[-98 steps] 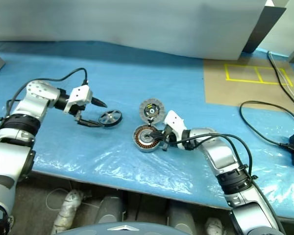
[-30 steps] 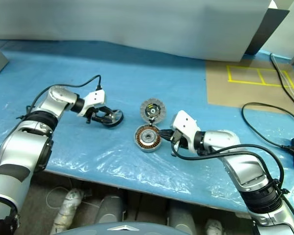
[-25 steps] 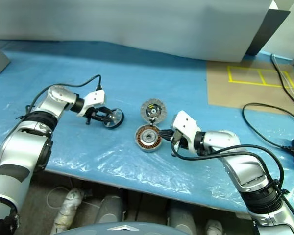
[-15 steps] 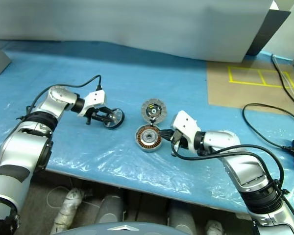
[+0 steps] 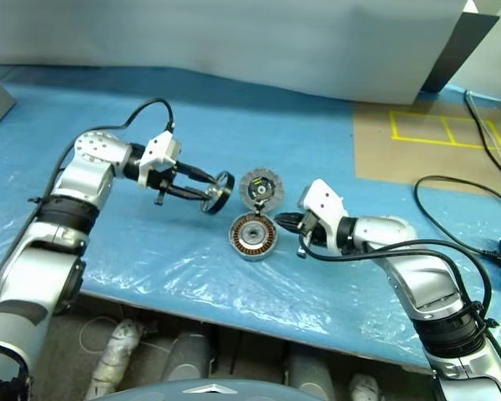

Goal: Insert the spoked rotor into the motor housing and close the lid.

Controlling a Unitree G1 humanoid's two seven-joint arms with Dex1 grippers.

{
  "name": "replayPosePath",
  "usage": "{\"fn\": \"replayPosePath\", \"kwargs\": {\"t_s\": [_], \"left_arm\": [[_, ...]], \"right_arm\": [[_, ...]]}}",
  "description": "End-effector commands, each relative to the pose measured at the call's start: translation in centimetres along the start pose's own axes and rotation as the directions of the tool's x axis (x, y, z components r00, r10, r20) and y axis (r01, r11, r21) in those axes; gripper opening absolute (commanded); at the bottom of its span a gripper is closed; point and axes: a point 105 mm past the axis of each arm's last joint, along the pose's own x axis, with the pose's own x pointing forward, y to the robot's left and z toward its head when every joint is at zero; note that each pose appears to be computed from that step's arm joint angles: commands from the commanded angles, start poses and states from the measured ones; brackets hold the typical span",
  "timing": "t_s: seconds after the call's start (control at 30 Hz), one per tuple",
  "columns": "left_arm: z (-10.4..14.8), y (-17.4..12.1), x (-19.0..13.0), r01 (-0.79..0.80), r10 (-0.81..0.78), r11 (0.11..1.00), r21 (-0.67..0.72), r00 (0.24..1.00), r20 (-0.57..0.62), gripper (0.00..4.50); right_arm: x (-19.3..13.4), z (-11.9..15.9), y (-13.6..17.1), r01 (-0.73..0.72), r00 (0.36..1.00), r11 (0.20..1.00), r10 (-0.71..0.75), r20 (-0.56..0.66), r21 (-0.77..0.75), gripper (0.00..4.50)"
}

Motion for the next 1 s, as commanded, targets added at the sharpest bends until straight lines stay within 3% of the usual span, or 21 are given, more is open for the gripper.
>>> {"fn": "replayPosePath", "kwargs": {"t_s": [0.03, 0.27, 1.0], "left_arm": [[2.3, -1.1, 1.0, 0.030, -0.034, 0.999, 0.044, 0.995, 0.094, 1.33], [1.0, -2.5, 3.6, 0.009, -0.006, 1.000, -0.023, 0.988, 0.154, 1.33], [-2.4, -2.3, 6.3, 0.033, -0.033, 0.999, 0.013, 0.999, -0.014, 1.33]], "right_arm": [[-0.6, 1.6, -0.8, 0.032, 0.998, 0.999, -0.029, 0.055, -0.040, 0.00], [-0.6, 1.1, -0.4, 0.031, 0.999, 0.998, -0.029, 0.035, -0.047, 0.00], [-1.1, 0.3, -0.3, 0.078, 0.997, 0.997, -0.077, 0.018, -0.027, 0.00]]}}
